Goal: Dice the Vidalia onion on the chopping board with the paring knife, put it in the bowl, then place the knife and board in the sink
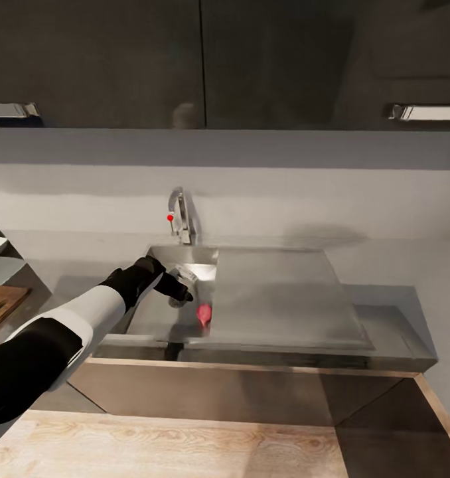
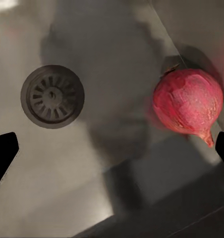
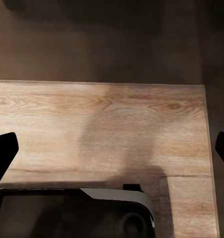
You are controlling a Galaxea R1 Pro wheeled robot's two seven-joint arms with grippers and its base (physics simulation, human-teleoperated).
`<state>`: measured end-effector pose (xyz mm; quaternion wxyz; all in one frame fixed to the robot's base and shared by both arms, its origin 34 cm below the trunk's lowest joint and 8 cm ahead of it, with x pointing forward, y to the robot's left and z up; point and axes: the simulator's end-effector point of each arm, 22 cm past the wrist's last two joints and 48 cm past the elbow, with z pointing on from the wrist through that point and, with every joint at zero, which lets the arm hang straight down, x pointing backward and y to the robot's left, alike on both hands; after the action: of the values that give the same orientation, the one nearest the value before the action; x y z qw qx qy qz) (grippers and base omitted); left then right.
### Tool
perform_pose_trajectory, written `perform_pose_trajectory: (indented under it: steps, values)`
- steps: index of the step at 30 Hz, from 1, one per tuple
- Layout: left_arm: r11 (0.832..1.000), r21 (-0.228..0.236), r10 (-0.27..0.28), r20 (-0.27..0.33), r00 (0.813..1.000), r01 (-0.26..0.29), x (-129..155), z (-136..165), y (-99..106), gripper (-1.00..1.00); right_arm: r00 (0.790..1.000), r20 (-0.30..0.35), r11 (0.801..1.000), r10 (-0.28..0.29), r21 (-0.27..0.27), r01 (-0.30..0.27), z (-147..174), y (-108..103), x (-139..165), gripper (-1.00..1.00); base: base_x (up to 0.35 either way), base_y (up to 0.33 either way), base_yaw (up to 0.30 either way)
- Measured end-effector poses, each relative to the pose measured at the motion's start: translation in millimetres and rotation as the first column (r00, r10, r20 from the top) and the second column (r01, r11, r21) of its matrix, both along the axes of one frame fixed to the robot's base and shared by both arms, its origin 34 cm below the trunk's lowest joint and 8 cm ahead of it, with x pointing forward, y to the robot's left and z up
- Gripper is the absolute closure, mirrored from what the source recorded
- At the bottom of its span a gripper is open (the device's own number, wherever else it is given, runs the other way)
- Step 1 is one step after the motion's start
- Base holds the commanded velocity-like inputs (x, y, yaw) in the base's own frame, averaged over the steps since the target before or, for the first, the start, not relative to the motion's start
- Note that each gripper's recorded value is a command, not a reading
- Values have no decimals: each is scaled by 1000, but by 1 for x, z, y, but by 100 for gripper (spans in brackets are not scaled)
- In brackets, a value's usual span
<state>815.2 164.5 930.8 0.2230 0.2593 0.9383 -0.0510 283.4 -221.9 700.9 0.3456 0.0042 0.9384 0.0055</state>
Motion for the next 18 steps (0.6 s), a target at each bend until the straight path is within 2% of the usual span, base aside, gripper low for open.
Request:
perform_pose_trajectory:
  steps: [9, 18]
  values:
    - [996, 76, -50, -17, 999, 52, -6, -17, 5, -100, 1000, -15, 1000, 0, 0, 0, -3, 0, -4, -100, 23, 0, 0]
    - [993, 91, -70, -33, 997, 73, -9, -28, 2, -100, 1000, -29, 1000, -1, 0, 1, -5, 0, -9, -100, 1, 0, 0]
